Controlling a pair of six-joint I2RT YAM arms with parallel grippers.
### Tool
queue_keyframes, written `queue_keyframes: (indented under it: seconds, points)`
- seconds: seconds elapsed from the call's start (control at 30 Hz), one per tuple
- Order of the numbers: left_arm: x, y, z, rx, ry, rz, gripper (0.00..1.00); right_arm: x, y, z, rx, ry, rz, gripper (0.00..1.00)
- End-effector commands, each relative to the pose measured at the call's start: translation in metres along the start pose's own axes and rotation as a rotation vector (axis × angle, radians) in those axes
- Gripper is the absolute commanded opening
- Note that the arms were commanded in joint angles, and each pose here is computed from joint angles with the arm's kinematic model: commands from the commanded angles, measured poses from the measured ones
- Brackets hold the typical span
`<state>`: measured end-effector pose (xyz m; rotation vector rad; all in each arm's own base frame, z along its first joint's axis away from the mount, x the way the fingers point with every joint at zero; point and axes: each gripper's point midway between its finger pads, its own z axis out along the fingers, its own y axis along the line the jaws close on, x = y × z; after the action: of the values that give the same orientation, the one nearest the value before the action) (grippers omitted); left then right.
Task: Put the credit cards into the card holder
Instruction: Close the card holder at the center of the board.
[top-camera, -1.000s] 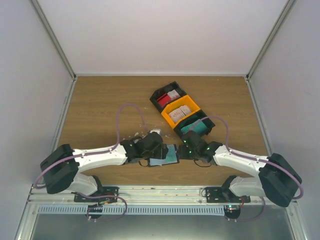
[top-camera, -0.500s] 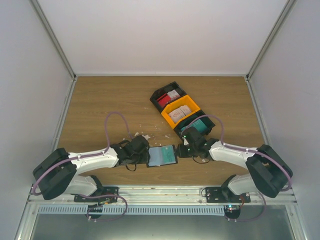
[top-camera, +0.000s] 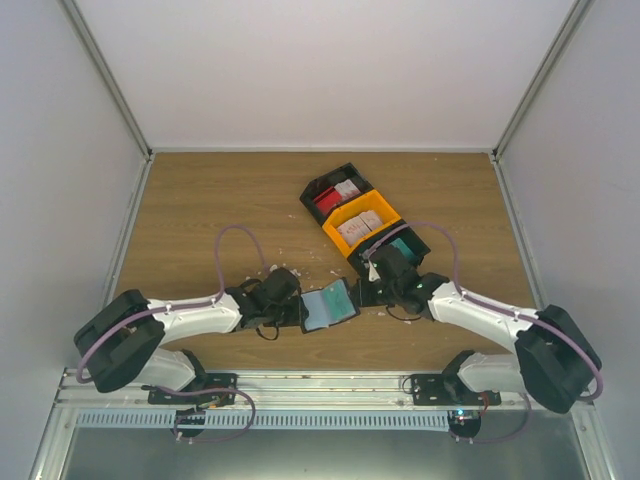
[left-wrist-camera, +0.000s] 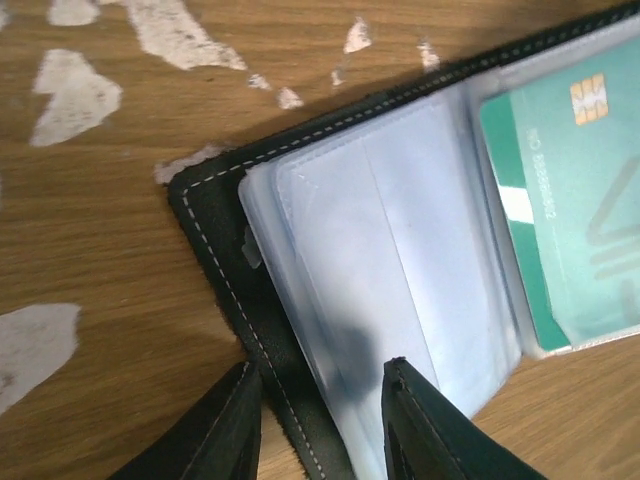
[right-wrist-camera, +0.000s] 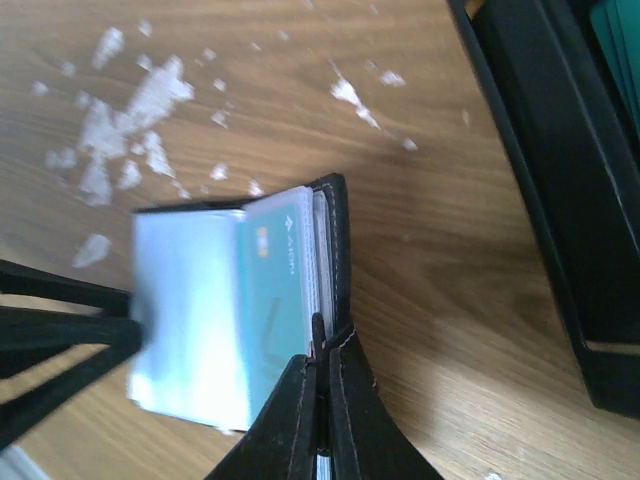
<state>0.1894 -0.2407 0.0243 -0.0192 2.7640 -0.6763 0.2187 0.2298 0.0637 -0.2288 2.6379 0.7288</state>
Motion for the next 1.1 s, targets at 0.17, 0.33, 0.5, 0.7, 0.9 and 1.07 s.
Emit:
queue_keyframes:
  seconds: [0.17, 0.33, 0.5, 0.7, 0.9, 1.07]
  points:
    - [-0.004, -0.027, 0.022, 0.105, 0.032, 0.058, 0.34, -0.022, 0.044, -0.024, -0.182, -0.052, -0.059, 0.01]
    - [-0.011, -0.047, 0.032, 0.186, 0.023, 0.07, 0.31, -0.016, 0.064, -0.022, -0.298, -0.01, -0.079, 0.01]
    - [-0.02, -0.046, 0.037, 0.199, -0.019, 0.032, 0.28, -0.006, 0.062, -0.001, -0.319, 0.047, -0.064, 0.01]
    - [-0.016, -0.016, 0.022, 0.14, -0.093, -0.058, 0.28, 0.005, 0.055, 0.019, -0.321, 0.099, -0.045, 0.04]
    - [-0.03, 0.003, -0.018, 0.068, -0.228, -0.072, 0.36, 0.016, 0.055, 0.034, -0.35, 0.157, -0.038, 0.22]
    - [-0.061, -0.033, -0.045, 0.146, -0.279, 0.057, 0.48, 0.008, 0.058, 0.024, -0.34, 0.128, -0.059, 0.45]
